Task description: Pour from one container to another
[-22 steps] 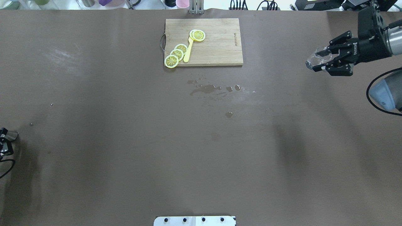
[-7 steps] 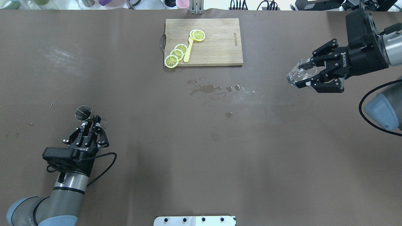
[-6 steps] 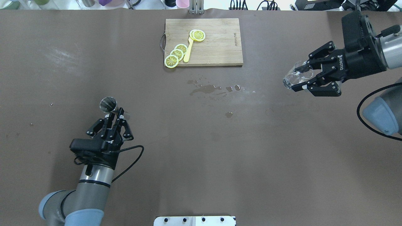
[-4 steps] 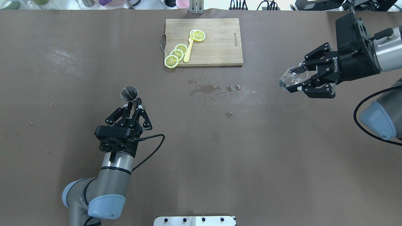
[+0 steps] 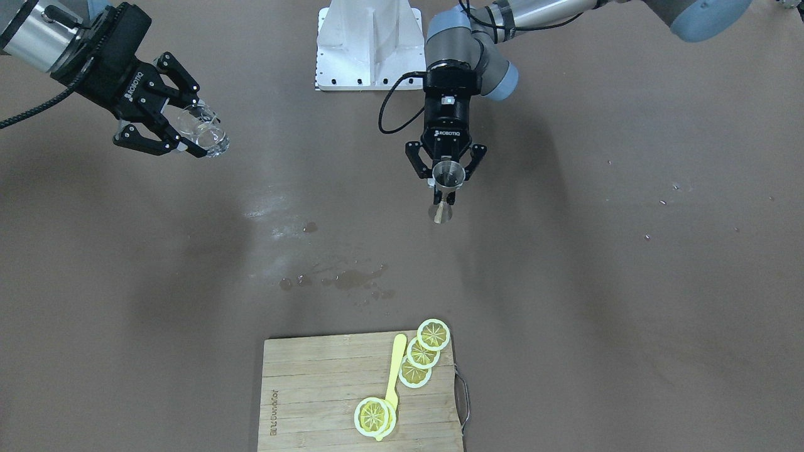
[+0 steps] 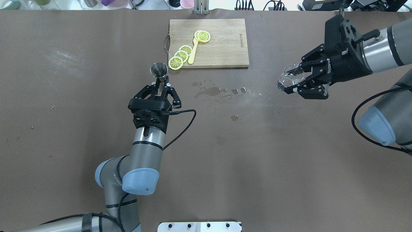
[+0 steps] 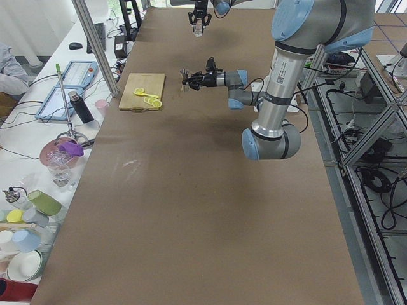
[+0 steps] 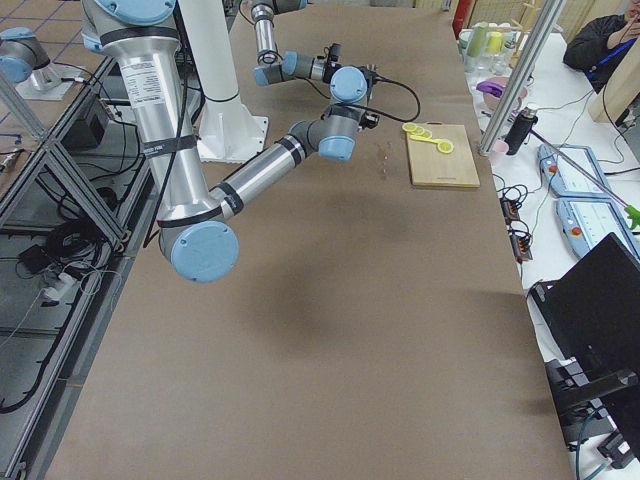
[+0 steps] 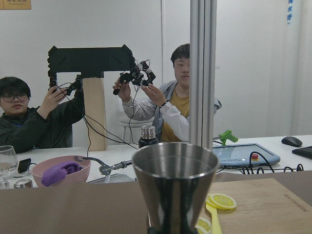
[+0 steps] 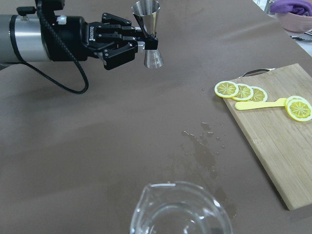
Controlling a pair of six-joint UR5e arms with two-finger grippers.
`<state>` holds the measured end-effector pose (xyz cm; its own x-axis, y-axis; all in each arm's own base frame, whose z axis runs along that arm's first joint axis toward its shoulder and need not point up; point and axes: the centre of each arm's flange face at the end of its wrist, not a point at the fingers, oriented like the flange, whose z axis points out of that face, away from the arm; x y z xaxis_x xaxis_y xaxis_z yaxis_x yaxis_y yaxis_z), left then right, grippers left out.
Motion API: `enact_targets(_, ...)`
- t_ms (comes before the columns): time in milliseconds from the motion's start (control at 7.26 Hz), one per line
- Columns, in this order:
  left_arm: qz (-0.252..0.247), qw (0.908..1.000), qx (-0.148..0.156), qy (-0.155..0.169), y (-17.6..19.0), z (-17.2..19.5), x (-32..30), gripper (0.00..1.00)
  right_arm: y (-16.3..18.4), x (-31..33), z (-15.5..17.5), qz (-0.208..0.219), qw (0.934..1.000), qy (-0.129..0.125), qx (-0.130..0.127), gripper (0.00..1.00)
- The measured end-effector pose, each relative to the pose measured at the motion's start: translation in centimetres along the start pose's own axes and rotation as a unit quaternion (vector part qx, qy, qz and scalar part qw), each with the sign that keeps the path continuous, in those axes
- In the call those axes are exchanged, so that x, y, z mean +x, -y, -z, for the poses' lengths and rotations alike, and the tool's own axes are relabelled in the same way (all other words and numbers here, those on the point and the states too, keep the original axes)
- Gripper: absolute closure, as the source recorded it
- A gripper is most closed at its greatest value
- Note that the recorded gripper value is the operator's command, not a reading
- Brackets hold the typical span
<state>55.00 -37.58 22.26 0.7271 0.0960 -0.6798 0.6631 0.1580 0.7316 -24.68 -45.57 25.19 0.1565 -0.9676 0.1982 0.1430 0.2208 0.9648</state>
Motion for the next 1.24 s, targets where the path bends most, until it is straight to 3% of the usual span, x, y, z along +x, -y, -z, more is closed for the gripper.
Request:
enact_targets(689, -0.046, 0.9966, -0.036, -0.058, 3.2, -3.5, 6.0, 1.0, 2.6, 1.2, -1.0, 0.049, 0.9971, 0.004, -0.058, 1.0)
enact_targets(1240, -0.056, 0.9937, -0.059, -0.077, 3.1, -5.5, 9.9, 1.0, 4.6, 2.3, -2.2, 0.075, 0.9912, 0.018, -0.107, 1.0)
